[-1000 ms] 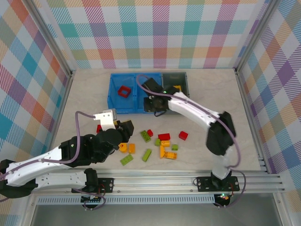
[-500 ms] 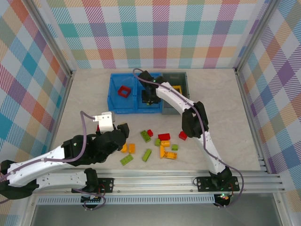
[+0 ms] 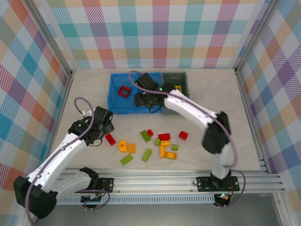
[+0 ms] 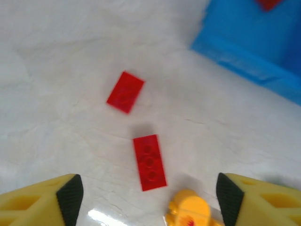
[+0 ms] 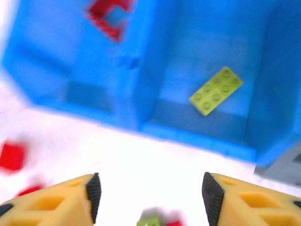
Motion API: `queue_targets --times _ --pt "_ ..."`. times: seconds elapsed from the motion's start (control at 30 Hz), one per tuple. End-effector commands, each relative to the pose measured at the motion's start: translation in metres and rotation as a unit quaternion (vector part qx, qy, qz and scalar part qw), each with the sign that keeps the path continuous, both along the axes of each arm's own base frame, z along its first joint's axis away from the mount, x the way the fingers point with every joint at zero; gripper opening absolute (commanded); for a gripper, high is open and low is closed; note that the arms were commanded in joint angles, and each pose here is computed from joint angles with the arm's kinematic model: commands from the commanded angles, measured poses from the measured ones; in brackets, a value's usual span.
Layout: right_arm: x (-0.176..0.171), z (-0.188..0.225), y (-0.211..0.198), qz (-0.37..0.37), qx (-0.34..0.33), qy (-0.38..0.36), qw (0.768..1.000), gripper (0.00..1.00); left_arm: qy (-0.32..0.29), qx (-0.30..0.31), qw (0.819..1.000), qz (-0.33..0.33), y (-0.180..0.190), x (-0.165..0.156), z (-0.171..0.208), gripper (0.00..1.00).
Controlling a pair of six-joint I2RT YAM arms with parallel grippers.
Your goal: Sort the legos into containers by color
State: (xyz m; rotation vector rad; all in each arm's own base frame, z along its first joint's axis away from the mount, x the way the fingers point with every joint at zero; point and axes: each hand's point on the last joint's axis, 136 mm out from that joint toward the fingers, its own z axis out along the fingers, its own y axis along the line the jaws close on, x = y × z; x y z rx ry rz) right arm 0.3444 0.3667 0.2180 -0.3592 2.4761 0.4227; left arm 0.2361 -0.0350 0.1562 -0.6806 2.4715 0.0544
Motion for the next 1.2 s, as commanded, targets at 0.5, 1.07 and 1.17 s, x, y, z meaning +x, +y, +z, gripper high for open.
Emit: queue_targets --times 0.5,1.07,1.17 --pt "-0.193 -0.022 0.034 0.204 0.134 0.005 0.97 0.72 0.113 -0.01 0.991 -0.071 0.045 0.059 -0.115 0.8" --pt "-0.195 -0.015 0.028 0.197 0.138 0.0 0.971 0.7 0.169 -0.012 0.984 -0.053 0.051 0.082 -0.136 0.45" --pt "-0.194 -0.015 0.027 0.196 0.136 -0.002 0.971 0.7 0.162 -0.022 0.985 -0.046 0.048 0.08 -0.133 0.35"
